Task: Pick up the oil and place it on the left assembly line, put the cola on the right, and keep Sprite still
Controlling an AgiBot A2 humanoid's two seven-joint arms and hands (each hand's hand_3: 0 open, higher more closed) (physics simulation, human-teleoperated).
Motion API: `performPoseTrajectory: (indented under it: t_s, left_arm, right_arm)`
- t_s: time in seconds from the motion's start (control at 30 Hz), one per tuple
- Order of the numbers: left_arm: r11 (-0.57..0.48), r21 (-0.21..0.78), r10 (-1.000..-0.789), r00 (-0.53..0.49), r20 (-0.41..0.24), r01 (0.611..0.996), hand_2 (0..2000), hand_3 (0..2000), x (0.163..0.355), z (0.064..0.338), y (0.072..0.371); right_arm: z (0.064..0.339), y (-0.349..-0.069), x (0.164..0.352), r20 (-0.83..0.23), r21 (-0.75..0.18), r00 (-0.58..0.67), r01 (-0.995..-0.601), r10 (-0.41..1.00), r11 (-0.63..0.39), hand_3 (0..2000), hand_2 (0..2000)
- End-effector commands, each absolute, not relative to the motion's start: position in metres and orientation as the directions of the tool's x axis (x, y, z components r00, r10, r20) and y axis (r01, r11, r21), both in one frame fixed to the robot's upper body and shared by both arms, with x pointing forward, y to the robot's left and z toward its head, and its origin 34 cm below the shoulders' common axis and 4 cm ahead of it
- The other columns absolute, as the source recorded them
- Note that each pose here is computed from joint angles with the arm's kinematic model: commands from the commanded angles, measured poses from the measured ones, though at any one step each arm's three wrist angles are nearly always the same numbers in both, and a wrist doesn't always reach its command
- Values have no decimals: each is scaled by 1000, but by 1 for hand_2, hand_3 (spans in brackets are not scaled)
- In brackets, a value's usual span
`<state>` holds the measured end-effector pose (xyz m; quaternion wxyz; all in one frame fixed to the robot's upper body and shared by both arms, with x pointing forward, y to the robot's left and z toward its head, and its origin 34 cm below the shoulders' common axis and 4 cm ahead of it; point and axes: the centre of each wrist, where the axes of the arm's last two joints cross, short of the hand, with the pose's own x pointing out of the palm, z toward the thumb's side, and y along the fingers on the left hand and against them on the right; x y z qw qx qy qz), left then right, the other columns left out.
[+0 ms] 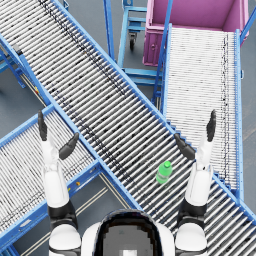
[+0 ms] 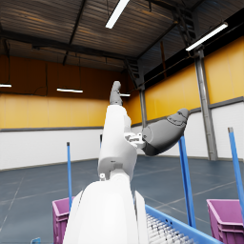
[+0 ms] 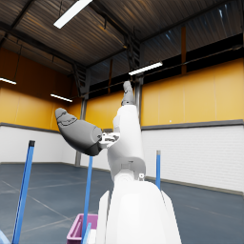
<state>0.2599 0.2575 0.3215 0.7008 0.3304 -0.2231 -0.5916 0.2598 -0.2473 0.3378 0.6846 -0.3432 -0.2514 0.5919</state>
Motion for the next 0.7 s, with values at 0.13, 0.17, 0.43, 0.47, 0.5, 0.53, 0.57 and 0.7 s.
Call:
performPoseTrajectory:
  t_s: [0.13,0.17,0.43,0.47,0.5,0.53,0.57,0.7]
  left_arm:
    - [82,721,-977,198,-78,688,0,0,260,319,257]
    - [82,720,-977,198,-78,689,0,0,260,319,257]
    - [82,735,-976,202,-76,674,0,0,259,324,258]
    - [88,741,-975,209,-73,666,0,0,259,327,260]
    - [85,724,-977,201,-75,684,0,0,260,320,258]
    - [87,746,-975,210,-73,661,0,0,259,329,260]
    - [84,747,-975,207,-74,659,0,0,258,329,259]
    - [84,736,-976,203,-74,672,0,0,260,325,258]
  right_arm:
    - [323,-254,277,-53,-709,181,-699,982,91,0,0]
    - [321,-253,279,-56,-702,177,-707,983,87,0,0]
    - [324,-252,276,-53,-714,176,-695,983,86,0,0]
    - [325,-252,276,-53,-716,176,-693,983,86,0,0]
    - [326,-251,275,-54,-720,174,-689,983,82,0,0]
    - [329,-250,274,-56,-729,172,-680,984,78,0,0]
    - [330,-250,273,-55,-732,173,-676,983,78,0,0]
    - [336,-249,269,-54,-750,173,-658,983,74,0,0]
